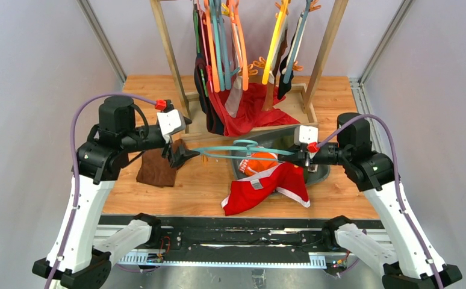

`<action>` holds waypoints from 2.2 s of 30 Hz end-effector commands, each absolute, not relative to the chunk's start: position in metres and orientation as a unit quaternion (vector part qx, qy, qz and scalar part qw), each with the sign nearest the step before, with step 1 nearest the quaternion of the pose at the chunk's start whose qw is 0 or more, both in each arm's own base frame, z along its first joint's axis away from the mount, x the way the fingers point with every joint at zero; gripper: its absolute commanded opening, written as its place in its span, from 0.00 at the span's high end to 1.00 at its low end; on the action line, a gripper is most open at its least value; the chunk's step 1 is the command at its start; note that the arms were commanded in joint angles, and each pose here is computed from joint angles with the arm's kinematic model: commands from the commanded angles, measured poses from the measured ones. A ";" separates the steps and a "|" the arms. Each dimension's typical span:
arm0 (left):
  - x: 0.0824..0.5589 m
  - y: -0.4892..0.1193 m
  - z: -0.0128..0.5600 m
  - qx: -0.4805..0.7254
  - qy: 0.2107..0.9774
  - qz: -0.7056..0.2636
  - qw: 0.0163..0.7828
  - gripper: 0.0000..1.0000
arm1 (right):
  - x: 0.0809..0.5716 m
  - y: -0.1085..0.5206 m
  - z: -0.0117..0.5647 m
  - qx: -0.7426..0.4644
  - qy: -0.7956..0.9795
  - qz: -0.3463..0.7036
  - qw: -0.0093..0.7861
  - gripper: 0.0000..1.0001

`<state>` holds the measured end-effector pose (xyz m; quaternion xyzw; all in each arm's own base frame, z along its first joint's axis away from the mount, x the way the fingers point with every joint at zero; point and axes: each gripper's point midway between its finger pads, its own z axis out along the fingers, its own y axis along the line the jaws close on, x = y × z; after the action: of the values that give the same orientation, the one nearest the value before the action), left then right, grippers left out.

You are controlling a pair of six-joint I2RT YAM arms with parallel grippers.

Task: Remove the underwear clipped to the hanger
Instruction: Remove the underwear from the hanger.

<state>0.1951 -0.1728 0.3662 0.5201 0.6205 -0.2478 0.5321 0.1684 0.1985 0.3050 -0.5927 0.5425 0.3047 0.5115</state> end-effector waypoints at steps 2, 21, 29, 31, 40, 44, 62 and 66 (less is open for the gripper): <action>0.198 -0.179 0.364 0.534 0.610 -0.248 0.530 0.02 | 0.163 0.210 0.324 -0.587 0.537 0.324 0.512 0.99; 0.187 -0.202 0.307 0.591 0.622 -0.256 0.446 0.21 | 0.162 0.233 0.316 -0.582 0.543 0.362 0.484 0.99; 0.187 -0.209 0.295 0.599 0.627 -0.259 0.426 0.47 | 0.160 0.233 0.311 -0.578 0.545 0.368 0.483 0.99; 0.188 -0.210 0.295 0.600 0.627 -0.257 0.425 0.52 | 0.160 0.233 0.308 -0.578 0.546 0.366 0.484 0.99; 0.186 -0.211 0.291 0.613 0.617 -0.254 0.423 0.70 | 0.158 0.231 0.304 -0.575 0.548 0.367 0.484 0.99; 0.186 -0.209 0.289 0.629 0.602 -0.242 0.428 0.94 | 0.156 0.231 0.302 -0.573 0.550 0.369 0.483 0.98; 0.205 -0.153 0.361 0.654 0.525 -0.011 0.544 1.00 | 0.148 0.212 0.331 -0.534 0.553 0.373 0.521 0.35; 0.198 -0.141 0.393 0.644 0.501 0.023 0.578 1.00 | 0.159 0.206 0.348 -0.507 0.569 0.356 0.541 0.29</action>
<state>0.1994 -0.1560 0.3433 0.6558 0.5444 -0.0411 0.5214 0.1523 0.2112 0.3177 -0.5349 0.5664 0.3636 0.5108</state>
